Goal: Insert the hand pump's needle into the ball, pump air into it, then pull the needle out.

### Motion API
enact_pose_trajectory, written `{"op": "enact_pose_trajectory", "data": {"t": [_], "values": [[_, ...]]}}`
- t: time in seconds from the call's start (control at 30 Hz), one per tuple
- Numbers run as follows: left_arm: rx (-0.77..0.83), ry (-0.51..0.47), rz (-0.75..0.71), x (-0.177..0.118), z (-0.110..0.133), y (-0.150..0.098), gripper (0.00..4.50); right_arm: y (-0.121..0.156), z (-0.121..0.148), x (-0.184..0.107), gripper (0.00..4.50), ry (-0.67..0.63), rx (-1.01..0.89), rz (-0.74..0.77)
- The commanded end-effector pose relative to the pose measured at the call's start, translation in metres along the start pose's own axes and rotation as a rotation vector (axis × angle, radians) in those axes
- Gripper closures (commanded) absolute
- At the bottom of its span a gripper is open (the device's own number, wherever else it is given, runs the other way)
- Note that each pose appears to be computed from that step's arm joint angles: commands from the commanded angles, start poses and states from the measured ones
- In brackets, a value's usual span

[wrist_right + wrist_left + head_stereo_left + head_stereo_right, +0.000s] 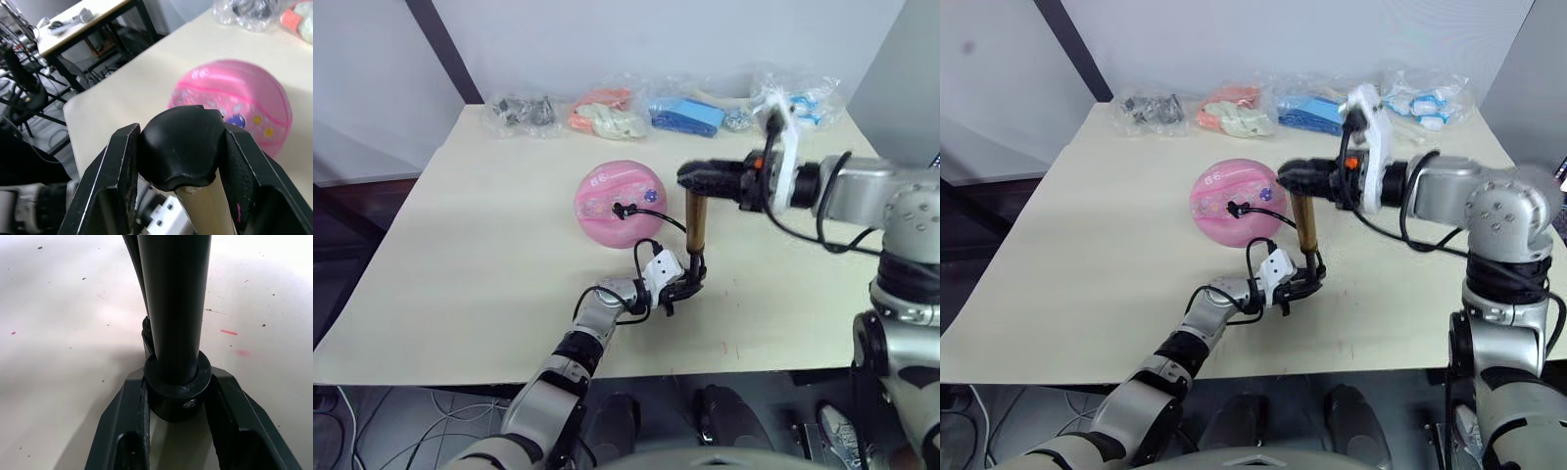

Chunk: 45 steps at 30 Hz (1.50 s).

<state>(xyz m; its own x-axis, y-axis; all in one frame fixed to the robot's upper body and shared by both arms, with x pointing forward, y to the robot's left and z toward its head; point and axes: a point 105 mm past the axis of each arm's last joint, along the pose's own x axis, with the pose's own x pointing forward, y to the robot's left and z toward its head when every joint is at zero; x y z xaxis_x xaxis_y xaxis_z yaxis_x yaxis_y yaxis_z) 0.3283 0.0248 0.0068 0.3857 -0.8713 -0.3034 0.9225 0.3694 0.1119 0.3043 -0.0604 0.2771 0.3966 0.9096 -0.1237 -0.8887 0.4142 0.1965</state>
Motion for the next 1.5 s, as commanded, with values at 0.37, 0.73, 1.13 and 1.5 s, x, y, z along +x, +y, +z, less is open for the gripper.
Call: {"op": "enact_pose_trajectory", "data": {"t": [0.37,0.73,1.13,1.5], "values": [[-0.088,0.167,-0.032,-0.009,-0.050,-0.017,3.44,0.014,0.028,-0.012,2.72,-0.082,-0.029,0.023],[-0.088,0.166,-0.020,-0.011,-0.050,-0.016,3.44,-0.008,-0.105,0.019,2.72,0.120,0.139,-0.038],[-0.089,0.162,-0.016,-0.010,-0.048,-0.015,3.44,-0.018,-0.182,0.035,2.72,0.226,0.241,-0.048],[-0.096,0.161,-0.011,-0.011,-0.050,-0.016,3.44,-0.012,-0.065,0.011,2.72,-0.005,0.067,-0.021]]}}
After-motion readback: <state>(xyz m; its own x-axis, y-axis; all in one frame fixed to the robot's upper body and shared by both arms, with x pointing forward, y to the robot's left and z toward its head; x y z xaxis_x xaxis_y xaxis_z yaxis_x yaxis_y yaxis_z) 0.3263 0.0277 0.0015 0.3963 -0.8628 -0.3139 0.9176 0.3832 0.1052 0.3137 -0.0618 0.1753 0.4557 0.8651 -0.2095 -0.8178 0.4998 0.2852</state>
